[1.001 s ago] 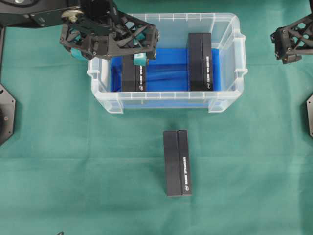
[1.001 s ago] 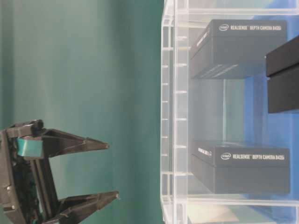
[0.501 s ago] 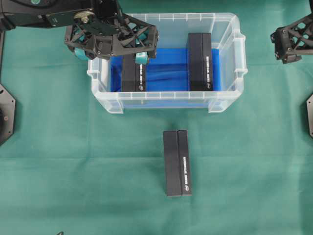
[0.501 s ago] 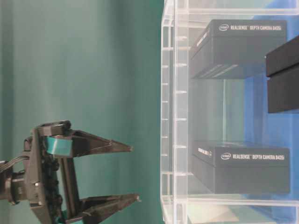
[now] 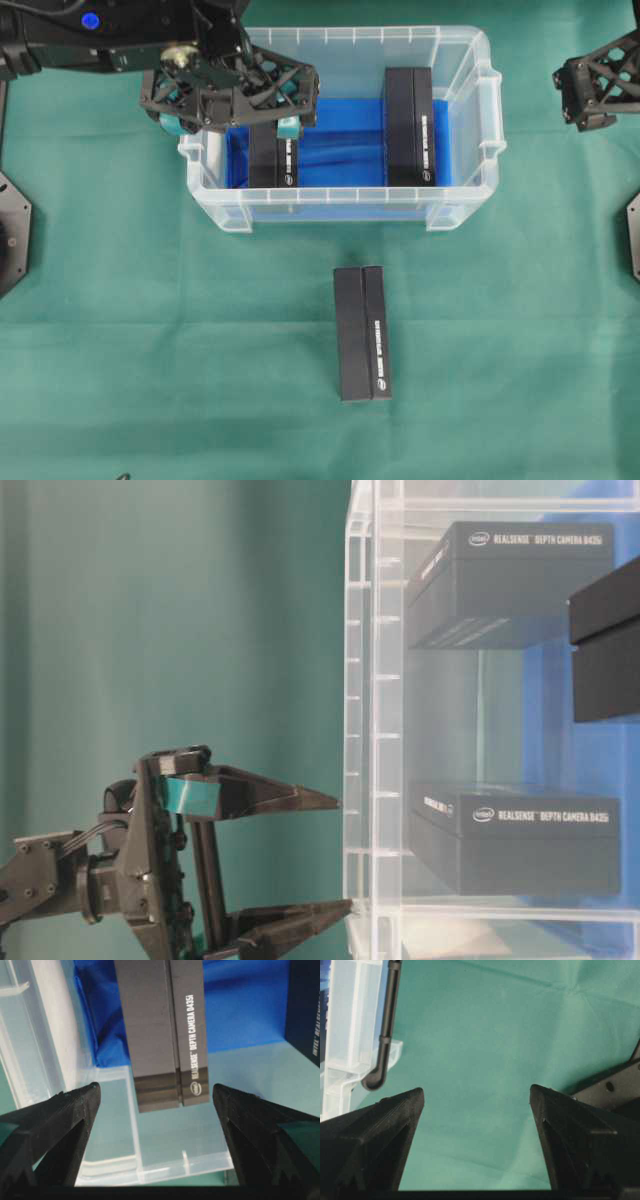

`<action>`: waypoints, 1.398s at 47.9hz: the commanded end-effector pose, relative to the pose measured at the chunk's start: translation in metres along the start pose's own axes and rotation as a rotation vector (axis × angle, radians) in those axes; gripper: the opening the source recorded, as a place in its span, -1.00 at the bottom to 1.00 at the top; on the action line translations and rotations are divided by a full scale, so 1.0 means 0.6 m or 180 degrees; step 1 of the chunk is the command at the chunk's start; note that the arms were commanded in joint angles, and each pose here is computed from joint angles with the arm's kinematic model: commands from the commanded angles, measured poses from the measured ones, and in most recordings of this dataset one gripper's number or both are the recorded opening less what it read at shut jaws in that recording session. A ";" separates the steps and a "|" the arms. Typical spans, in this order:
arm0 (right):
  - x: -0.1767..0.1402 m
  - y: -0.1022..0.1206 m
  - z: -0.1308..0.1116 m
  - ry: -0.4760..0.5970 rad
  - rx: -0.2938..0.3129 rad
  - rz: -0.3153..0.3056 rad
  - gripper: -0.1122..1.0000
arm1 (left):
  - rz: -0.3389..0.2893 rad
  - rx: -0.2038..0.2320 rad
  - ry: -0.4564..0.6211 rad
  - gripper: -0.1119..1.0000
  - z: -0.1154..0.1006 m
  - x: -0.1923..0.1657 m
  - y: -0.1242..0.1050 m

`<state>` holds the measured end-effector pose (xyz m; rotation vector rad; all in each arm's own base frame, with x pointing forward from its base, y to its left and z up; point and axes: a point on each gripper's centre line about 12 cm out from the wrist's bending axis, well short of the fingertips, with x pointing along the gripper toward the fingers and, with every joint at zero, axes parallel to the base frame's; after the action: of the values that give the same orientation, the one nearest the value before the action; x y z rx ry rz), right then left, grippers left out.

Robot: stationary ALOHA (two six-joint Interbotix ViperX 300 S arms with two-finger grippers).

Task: Take out the box from the case.
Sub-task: 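Lower the open left gripper around the left black boxes and close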

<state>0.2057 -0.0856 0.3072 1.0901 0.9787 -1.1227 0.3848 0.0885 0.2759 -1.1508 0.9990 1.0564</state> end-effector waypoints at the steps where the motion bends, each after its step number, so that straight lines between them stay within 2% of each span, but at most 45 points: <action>1: -0.006 0.001 0.001 -0.0016 -0.0003 0.0052 0.70 | -0.0087 -0.0012 -0.0044 0.89 0.006 -0.007 -0.003; 20: -0.003 0.001 0.000 -0.0017 -0.0001 0.0057 0.70 | -0.0065 0.0011 -0.0032 0.89 0.007 0.048 -0.009; 33: -0.001 0.001 -0.002 -0.0014 -0.0012 0.0054 0.70 | -0.0008 -0.0037 -0.0023 0.89 0.015 0.083 -0.003; 48: -0.001 0.002 -0.001 -0.0019 -0.0017 0.0068 0.70 | 0.0040 -0.0116 -0.0024 0.89 0.027 0.106 0.017; 67: 0.000 0.003 -0.001 -0.0031 -0.0019 0.0084 0.70 | 0.0112 -0.0094 0.0004 0.89 0.020 0.123 0.027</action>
<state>0.2065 -0.0851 0.3023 1.0875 0.9771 -1.1159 0.3894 0.1076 0.2026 -1.1652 1.0103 1.0935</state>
